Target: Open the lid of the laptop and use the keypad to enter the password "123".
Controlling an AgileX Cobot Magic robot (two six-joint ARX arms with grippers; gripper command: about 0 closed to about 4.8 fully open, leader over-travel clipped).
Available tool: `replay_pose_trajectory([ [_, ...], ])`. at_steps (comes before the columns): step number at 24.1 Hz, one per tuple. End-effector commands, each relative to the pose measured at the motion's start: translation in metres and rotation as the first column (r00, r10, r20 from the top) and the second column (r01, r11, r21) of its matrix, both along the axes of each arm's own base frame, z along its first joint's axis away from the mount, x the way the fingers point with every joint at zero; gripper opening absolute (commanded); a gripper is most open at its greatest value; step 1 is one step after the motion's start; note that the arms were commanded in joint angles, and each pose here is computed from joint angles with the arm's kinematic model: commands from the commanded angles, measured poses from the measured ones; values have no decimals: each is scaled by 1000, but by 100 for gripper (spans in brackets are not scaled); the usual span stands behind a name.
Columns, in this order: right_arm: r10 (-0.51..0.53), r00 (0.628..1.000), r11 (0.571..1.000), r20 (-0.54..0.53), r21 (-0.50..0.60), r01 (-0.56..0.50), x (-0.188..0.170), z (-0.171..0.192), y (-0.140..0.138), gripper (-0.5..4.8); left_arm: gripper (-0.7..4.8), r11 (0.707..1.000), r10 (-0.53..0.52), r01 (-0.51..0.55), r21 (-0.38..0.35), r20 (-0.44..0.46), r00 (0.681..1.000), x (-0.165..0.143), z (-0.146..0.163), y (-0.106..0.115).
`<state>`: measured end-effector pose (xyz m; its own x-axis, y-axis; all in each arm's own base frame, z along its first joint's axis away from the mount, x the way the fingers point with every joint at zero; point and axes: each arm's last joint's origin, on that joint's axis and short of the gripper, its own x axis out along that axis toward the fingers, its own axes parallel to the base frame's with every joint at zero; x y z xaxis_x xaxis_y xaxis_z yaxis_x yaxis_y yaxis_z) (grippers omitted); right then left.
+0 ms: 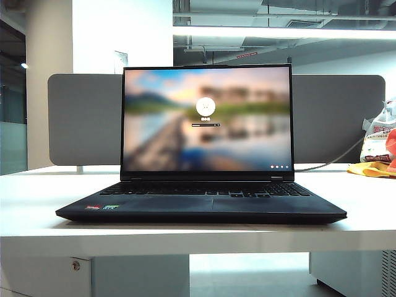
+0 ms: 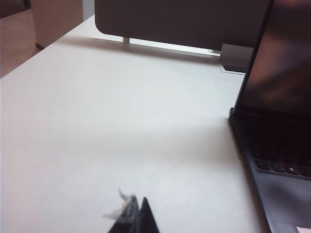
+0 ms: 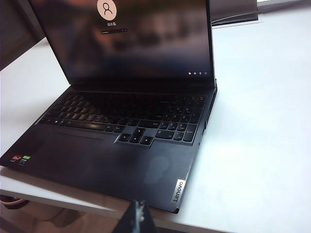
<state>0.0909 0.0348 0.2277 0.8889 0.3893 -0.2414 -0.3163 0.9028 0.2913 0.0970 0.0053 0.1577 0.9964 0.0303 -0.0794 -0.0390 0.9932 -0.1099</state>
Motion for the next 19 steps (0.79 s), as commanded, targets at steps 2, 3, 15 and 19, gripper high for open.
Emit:
replay_pose_trajectory([
  [2,-2,1000,1000,17,7,2,0,2,0,-1,-5,1000,13,-13,5,8,1000,0,1,0],
  [3,-2,1000,1000,17,7,2,0,2,0,-1,-5,1000,12,-12,4,9,1000,0,1,0],
  [15,-2,1000,1000,17,7,2,0,2,0,-1,-5,1000,9,-9,4,10,1000,0,1,0],
  [19,-2,1000,1000,17,7,2,0,2,0,-1,-5,1000,9,-9,4,10,1000,0,1,0],
])
